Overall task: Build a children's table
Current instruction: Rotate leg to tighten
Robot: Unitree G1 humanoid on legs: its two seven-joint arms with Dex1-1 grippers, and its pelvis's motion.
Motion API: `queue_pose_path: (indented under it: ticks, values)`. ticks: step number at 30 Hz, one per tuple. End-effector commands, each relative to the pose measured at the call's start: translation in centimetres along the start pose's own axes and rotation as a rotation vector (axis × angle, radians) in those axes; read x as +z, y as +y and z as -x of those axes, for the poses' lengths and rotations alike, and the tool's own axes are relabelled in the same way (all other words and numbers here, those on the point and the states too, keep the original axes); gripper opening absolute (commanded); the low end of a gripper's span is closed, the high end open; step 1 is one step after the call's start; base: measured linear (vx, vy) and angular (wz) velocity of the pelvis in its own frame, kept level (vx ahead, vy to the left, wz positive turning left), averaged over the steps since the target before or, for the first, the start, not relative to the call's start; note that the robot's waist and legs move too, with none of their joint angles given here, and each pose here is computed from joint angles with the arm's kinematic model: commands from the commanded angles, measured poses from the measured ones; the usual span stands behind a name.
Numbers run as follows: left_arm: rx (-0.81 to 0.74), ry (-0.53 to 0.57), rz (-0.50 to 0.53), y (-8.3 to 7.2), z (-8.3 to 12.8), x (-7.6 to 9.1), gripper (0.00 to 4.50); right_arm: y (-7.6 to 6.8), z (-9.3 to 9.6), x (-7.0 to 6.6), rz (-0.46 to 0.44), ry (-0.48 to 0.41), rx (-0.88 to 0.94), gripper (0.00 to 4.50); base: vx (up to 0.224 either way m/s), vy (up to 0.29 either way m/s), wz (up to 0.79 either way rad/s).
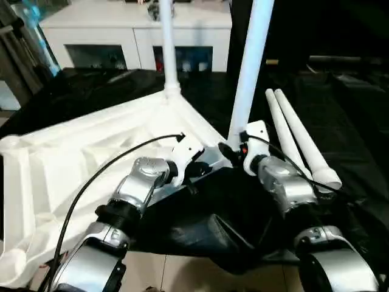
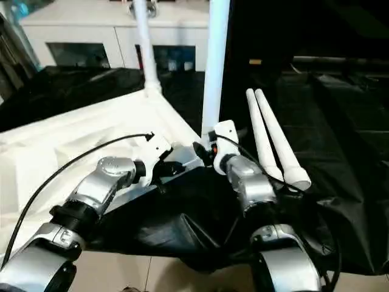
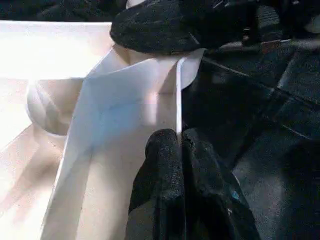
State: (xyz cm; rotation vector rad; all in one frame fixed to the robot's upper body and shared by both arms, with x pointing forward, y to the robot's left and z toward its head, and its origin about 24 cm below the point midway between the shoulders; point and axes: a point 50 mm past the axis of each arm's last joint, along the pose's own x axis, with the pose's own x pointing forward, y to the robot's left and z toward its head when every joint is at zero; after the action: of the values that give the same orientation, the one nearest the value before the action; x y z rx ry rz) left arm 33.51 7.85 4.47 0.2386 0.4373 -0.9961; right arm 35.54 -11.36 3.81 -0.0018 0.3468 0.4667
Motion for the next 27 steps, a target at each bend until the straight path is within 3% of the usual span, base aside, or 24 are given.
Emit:
queue_pose_path:
  ticks: [1, 5, 9, 13, 20, 27]
  values:
    - [-0.078, -0.116, -0.093, -1.4, -1.1, 3.6, 0.0, 3.2, -0.8, -2.2, -0.039, 0.086, 0.135, 3.26, 0.0, 0.0, 0.0]
    - [-0.17, -0.121, -0.138, -1.9, -0.6, 3.0, 0.0, 3.1, -0.4, -1.4, -0.005, 0.037, 0.228, 3.69, 0.0, 0.0, 0.0]
    - [-0.24, -0.105, -0.168, -1.9, 0.1, 2.5, 0.0, 2.7, 0.8, -0.9, 0.066, 0.01, 0.379, 3.69, 0.0, 0.0, 0.0]
    - [-0.313, -0.087, -0.197, -1.8, 1.0, 2.0, 0.0, 2.0, 2.9, -1.2, 0.158, 0.032, 0.549, 3.69, 0.0, 0.0, 0.0]
    - [-0.455, -0.027, -0.247, -1.9, 2.7, 0.8, 0.0, 1.1, 6.4, -1.7, 0.207, 0.098, 0.796, 3.69, 0.0, 0.0, 0.0]
    - [-0.519, 0.004, -0.245, -1.7, 3.8, 0.3, 0.0, 1.2, 7.9, -1.5, 0.218, 0.146, 0.908, 3.29, 0.0, 0.0, 0.0]
